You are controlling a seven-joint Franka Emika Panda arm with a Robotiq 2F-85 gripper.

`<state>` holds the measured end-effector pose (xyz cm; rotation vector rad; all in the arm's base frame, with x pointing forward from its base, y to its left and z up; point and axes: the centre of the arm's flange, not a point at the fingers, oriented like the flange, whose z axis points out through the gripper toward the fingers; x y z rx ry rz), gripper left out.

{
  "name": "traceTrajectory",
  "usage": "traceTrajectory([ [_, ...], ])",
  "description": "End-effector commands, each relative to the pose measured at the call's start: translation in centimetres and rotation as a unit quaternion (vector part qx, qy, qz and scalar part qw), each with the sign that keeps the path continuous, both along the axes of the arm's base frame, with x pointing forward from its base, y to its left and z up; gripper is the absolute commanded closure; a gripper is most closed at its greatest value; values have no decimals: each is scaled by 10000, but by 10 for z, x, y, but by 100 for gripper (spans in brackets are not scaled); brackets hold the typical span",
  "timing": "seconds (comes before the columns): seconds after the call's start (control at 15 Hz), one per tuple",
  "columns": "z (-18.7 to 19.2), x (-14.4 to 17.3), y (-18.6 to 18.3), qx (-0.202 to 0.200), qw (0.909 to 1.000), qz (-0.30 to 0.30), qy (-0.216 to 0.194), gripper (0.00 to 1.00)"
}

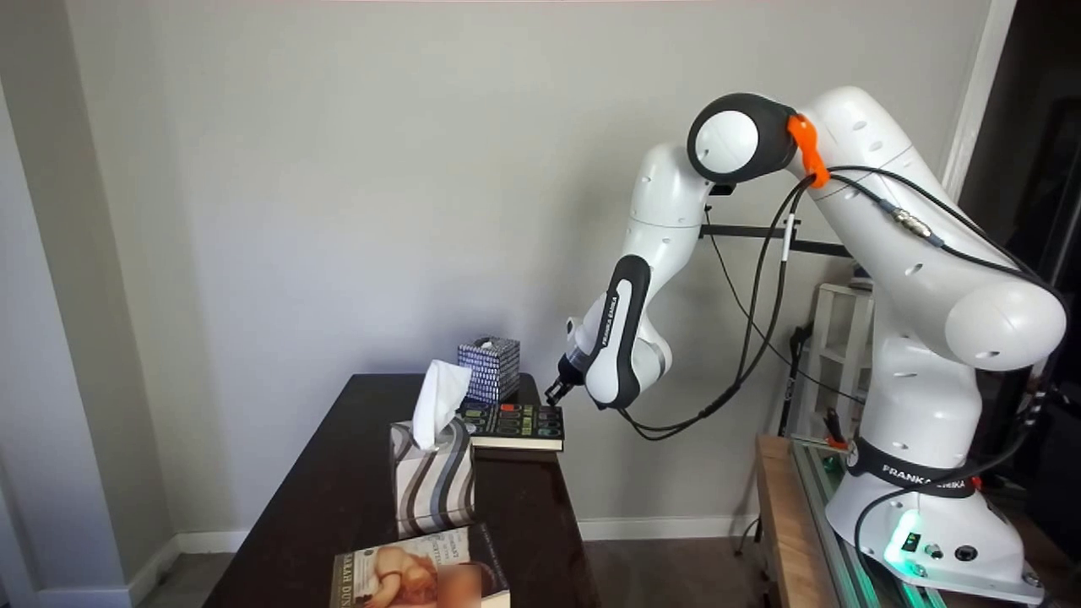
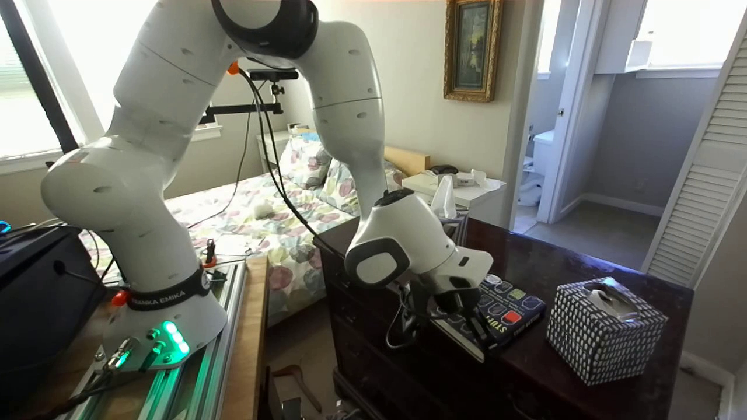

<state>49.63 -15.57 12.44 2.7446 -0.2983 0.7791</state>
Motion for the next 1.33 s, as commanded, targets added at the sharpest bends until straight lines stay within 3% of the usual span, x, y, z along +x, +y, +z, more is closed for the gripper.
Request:
traceTrajectory([
  [0.0,-7,8,-2,324,9994,-56,-140,100],
  [0.53,-8,17,14,652,9975,186,-218,100],
  [1.27,5,52,10,452,9966,494,-473,100],
])
